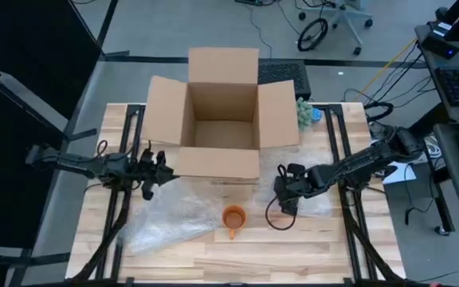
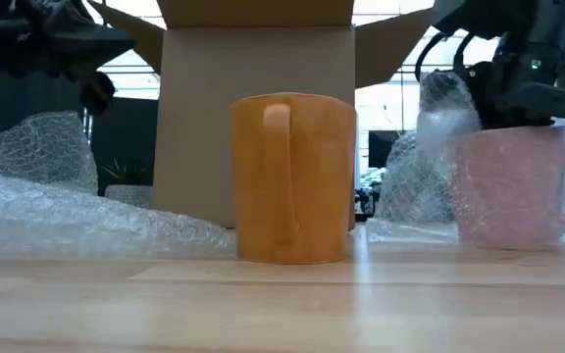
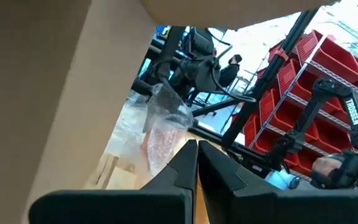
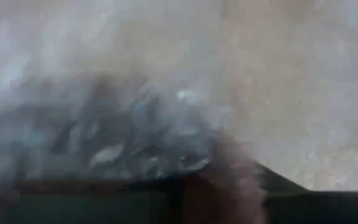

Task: Wrap mug
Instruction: Wrap the pink mug with the transparent bubble wrap

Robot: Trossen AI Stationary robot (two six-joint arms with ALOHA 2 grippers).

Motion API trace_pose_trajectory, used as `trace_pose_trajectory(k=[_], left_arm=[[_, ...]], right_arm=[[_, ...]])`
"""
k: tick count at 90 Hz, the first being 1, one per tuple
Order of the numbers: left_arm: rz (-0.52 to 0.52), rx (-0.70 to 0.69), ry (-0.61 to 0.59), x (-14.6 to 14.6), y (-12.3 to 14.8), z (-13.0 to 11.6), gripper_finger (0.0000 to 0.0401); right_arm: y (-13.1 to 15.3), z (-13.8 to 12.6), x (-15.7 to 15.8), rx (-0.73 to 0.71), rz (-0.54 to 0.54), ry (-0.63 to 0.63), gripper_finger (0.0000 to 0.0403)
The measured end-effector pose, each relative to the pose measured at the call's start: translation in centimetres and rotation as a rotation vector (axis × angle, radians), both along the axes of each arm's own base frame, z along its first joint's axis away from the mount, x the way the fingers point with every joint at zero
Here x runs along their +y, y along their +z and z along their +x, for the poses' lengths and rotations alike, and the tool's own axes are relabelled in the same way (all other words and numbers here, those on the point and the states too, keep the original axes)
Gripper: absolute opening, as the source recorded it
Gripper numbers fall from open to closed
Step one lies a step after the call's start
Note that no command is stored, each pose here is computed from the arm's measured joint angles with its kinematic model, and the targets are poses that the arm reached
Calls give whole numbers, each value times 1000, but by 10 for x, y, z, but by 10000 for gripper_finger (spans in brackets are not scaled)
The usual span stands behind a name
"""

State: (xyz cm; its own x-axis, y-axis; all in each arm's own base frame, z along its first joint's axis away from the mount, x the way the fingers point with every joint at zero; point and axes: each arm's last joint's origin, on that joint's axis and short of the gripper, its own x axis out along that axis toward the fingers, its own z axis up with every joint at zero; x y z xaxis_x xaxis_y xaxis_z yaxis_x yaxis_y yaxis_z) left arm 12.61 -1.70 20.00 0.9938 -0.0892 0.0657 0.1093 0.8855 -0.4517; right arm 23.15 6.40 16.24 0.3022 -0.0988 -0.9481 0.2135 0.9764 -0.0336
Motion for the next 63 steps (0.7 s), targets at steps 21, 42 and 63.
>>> trace_pose_trajectory(k=[21,42,63], left_arm=[[134,-15,9,-1,38,8,0],[211,84,-27,-10,51,20,0],[269,273,-172,-39,61,40,0]], right_arm=[[0,0,3,0,22,29,19],[0,0,3,-2,24,26,19],[0,0,3,-2,25,25,19]])
